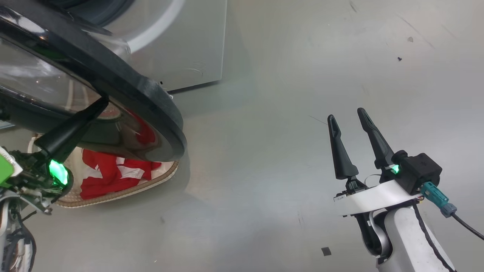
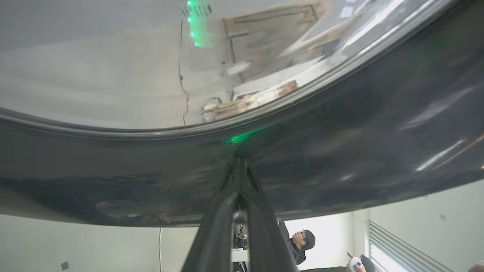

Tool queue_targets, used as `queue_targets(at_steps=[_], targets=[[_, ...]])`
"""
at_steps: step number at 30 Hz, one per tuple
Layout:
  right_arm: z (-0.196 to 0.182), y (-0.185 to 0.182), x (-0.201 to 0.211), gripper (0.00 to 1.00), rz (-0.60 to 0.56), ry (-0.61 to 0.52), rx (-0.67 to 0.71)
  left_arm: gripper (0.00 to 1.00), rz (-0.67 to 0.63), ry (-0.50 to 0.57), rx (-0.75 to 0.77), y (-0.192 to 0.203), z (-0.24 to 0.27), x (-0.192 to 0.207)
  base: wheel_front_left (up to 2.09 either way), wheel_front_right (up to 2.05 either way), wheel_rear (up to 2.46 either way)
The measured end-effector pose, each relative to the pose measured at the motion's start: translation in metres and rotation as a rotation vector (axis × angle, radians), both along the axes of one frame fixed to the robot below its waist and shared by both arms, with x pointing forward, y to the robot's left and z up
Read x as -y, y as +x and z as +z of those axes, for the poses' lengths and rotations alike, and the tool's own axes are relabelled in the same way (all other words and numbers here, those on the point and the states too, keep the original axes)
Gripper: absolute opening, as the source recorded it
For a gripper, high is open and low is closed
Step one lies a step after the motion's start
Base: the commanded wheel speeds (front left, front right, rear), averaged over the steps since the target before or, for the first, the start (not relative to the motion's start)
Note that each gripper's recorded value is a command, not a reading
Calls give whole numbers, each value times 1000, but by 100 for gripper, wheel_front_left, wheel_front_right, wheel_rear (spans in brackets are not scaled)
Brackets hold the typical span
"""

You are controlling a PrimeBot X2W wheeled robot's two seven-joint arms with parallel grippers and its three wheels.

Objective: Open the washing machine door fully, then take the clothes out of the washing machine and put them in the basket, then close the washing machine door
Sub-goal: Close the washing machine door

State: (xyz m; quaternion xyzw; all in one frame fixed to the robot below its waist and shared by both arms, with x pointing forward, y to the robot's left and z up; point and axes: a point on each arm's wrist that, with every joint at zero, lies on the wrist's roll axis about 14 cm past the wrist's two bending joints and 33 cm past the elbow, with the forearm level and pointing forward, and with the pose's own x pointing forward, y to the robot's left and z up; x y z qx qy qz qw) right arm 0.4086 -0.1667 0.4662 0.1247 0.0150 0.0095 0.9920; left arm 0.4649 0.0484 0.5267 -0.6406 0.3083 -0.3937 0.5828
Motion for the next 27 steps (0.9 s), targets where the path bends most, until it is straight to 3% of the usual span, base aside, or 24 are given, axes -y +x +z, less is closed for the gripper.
queue_targets(at_steps=[27], targets=[[-11, 6, 30, 100, -108, 1, -39, 0, 87, -34, -26, 94, -10, 53, 0, 0, 0]])
